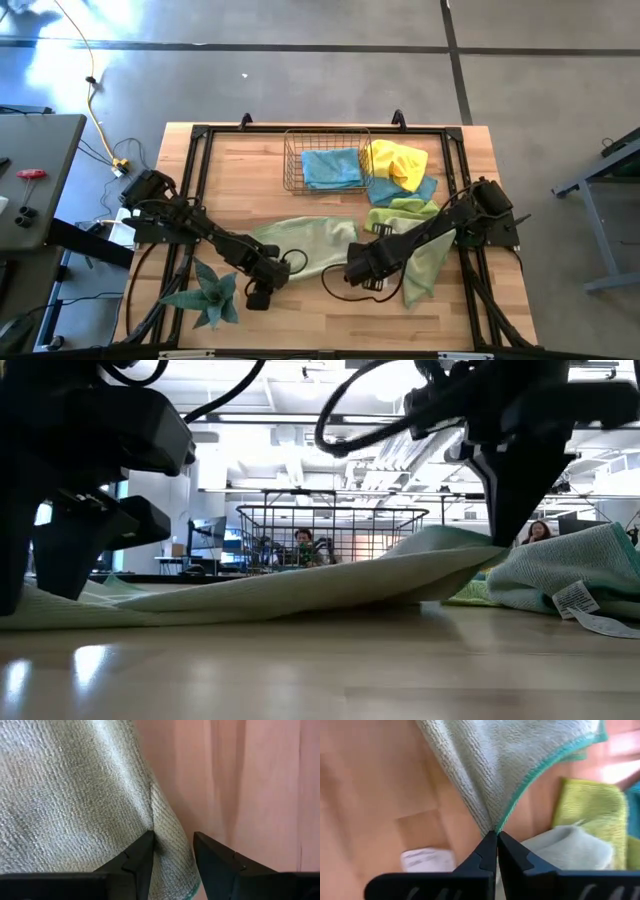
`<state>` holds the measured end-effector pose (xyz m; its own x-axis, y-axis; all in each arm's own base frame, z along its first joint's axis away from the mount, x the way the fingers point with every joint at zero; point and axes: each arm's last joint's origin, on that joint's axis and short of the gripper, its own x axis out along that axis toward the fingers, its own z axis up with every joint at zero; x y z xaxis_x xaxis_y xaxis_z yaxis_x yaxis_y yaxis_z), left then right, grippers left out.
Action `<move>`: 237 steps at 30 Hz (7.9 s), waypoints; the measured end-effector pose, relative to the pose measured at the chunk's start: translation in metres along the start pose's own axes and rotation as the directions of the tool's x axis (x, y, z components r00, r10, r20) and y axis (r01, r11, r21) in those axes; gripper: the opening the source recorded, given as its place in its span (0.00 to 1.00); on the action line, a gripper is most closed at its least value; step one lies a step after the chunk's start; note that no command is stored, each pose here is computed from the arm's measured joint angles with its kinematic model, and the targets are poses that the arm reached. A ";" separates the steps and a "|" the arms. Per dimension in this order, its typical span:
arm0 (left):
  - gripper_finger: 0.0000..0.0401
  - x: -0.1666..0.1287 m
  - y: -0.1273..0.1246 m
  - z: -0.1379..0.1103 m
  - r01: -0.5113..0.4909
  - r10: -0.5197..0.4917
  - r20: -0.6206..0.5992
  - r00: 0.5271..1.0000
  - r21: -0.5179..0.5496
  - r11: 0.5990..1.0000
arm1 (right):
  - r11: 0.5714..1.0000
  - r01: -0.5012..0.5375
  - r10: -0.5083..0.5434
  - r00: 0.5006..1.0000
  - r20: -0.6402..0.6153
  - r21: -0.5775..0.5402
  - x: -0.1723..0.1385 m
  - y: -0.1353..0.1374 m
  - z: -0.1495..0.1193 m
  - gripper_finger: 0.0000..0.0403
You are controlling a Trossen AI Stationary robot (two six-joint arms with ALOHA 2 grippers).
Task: Fold microfiber towels
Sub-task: Fold the left light green towel
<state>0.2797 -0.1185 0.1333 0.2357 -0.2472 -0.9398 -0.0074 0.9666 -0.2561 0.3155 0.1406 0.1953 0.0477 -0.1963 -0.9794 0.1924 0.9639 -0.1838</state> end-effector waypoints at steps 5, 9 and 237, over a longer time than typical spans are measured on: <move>0.33 -0.004 -0.003 0.001 0.026 -0.026 -0.004 1.000 0.010 1.000 | 0.997 -0.061 0.062 0.998 -0.013 0.036 -0.011 0.003 0.004 0.05; 0.33 -0.006 -0.004 0.004 0.039 -0.039 0.005 0.999 0.018 0.999 | 0.991 -0.097 0.100 0.995 -0.028 0.086 -0.017 0.004 0.005 0.16; 0.33 -0.019 0.105 0.034 -0.071 0.035 0.137 0.990 0.270 0.960 | -0.166 -0.419 -0.099 0.908 0.408 0.893 0.069 -0.016 -0.031 0.64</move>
<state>0.3078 -0.0103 0.1321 0.3667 -0.2021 -0.9081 0.2384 0.9639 -0.1182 0.2851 0.1176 0.1277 0.4239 -0.3471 -0.8365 0.8230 -0.2380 0.5158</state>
